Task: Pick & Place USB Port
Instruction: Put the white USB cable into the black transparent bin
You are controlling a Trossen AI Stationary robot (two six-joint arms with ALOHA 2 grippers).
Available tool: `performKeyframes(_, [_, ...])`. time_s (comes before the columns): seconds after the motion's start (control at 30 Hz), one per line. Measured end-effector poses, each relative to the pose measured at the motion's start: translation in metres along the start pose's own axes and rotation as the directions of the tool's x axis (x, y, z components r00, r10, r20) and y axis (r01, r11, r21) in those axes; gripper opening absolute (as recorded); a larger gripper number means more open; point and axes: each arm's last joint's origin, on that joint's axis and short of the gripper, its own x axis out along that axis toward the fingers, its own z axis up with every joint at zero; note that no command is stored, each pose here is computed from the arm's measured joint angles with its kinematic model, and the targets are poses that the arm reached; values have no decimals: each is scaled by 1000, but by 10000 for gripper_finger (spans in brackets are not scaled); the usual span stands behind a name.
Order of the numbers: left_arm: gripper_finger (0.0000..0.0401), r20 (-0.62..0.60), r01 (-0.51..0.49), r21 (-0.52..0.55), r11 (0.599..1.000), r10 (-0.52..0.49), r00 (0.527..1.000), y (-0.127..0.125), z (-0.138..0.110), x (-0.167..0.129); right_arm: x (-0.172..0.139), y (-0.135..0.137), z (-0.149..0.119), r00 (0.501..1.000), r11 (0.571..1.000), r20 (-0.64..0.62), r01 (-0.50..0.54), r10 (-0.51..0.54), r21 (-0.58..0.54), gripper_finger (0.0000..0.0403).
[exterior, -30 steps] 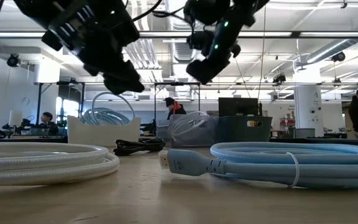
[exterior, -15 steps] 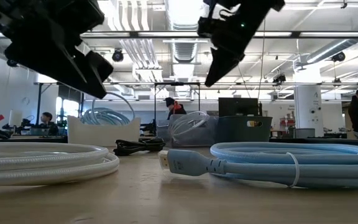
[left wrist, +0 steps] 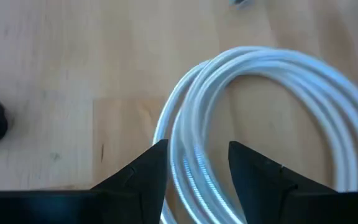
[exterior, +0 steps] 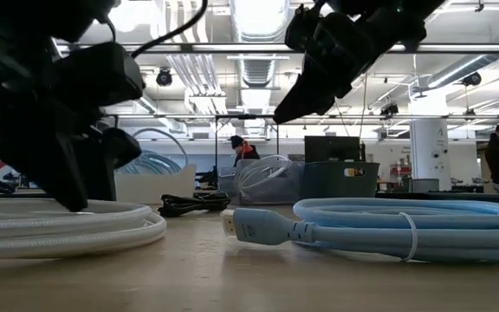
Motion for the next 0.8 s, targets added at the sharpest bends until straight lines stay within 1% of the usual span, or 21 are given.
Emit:
performKeyframes(0.1, [171, -18, -11, 0, 1000, 11, 1000, 1, -3, 7, 1, 3, -2, 1000, 1000, 20, -9, 9, 3, 123])
performKeyframes(0.2, [171, -27, -36, 2, 999, 36, 999, 3, -5, 12, 1, 5, 1, 997, 1000, 70, -19, 18, 24, 123])
performKeyframes(0.27, [169, -28, -49, 16, 999, 49, 998, 5, -5, 13, 3, 5, 2, 993, 998, 115, -28, 22, 51, 123])
performKeyframes(0.33, [158, -21, -67, 22, 998, 67, 998, 6, -4, 13, 4, 4, 2, 987, 994, 156, -41, 25, 99, 123])
performKeyframes(0.4, [133, -7, -106, 31, 994, 106, 994, 7, -3, 13, 6, 5, 3, 979, 986, 202, -63, 30, 156, 123])
performKeyframes(0.47, [97, 5, -142, 51, 989, 141, 990, 9, -1, 12, 8, 5, 5, 970, 977, 239, -84, 35, 197, 123])
performKeyframes(0.57, [34, 24, -191, 62, 980, 189, 982, 13, 3, 11, 17, 6, 4, 967, 970, 253, -95, 36, 224, 123])
performKeyframes(0.6, [22, 37, -205, 58, 977, 203, 978, 14, 6, 10, 21, 6, 3, 967, 969, 252, -95, 36, 226, 123])
performKeyframes(0.67, [18, 77, -259, 47, 965, 255, 964, 15, 13, 7, 29, 7, 3, 967, 967, 251, -102, 41, 235, 123])
performKeyframes(0.77, [32, 143, -351, 44, 935, 342, 929, 14, 24, 2, 42, 10, 0, 975, 953, 218, -114, 52, 281, 123])
performKeyframes(0.8, [35, 168, -378, 48, 925, 365, 916, 13, 29, -1, 46, 11, -1, 976, 952, 207, -122, 64, 282, 123])
